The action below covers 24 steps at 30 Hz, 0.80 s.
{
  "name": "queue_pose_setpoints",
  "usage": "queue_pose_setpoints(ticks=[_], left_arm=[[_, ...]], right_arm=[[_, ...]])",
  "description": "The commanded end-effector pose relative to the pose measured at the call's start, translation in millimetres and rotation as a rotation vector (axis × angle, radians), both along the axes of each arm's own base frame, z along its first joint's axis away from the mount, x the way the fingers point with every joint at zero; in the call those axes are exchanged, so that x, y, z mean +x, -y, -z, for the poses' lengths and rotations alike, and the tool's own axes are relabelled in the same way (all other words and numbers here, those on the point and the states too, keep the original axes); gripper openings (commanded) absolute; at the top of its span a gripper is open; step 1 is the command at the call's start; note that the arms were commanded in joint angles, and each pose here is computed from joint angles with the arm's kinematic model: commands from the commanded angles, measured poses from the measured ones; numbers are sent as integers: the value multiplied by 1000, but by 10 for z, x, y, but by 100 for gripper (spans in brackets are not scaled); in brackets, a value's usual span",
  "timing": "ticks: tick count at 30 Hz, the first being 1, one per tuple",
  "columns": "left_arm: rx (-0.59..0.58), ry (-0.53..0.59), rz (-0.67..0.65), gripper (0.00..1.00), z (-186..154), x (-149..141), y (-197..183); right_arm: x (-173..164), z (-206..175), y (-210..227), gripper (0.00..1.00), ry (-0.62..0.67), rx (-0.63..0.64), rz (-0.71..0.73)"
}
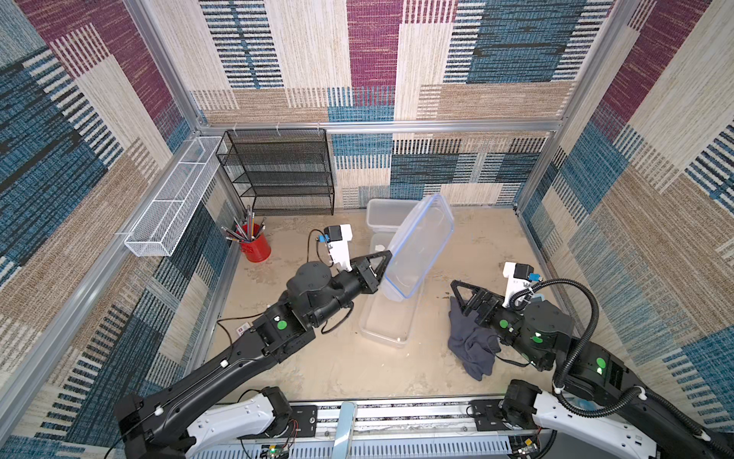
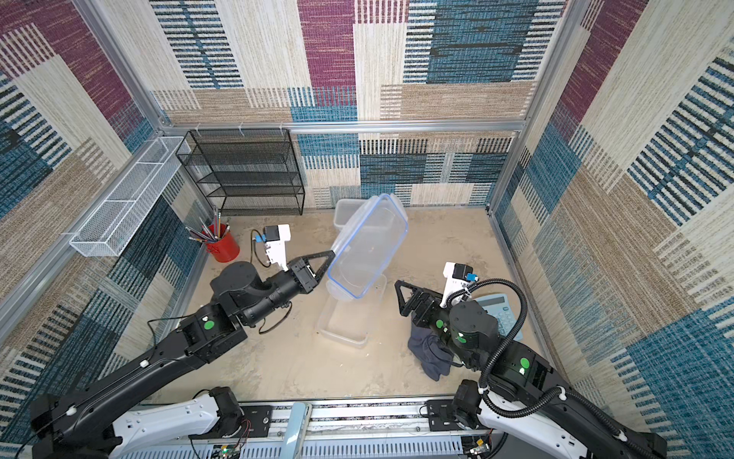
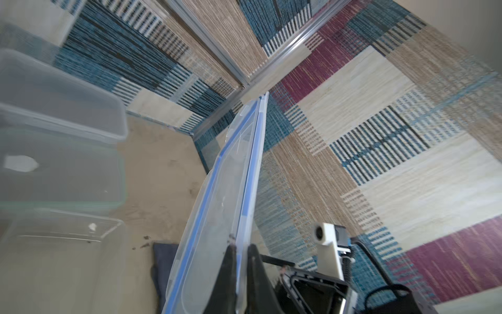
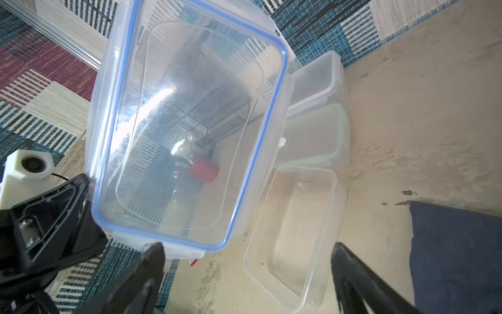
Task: Wipe the insides of the lunch boxes
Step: Open the lid of the lunch box, then place the lid at the center of the board.
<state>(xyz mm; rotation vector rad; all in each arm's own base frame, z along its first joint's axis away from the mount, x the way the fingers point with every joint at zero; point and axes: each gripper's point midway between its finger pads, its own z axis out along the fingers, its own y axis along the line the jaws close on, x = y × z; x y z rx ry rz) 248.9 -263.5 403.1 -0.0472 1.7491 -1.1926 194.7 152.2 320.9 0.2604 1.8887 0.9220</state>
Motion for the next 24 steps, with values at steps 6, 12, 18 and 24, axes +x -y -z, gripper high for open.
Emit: queue_pose_setpoints(ticks=[6, 12, 18, 24], left_arm=[[525, 11, -332, 0, 165, 393, -1118], [847, -36, -484, 0, 306, 637, -1723], [1103, -82, -596, 0, 621, 928, -2121], [1223, -94, -544, 0, 1121, 1230, -2072]], right_arm=[[59, -48, -157, 97, 26, 15, -31], [179, -81, -254, 99, 40, -33, -14], [294, -121, -300, 99, 65, -78, 17], [396, -99, -386, 99, 65, -109, 29]])
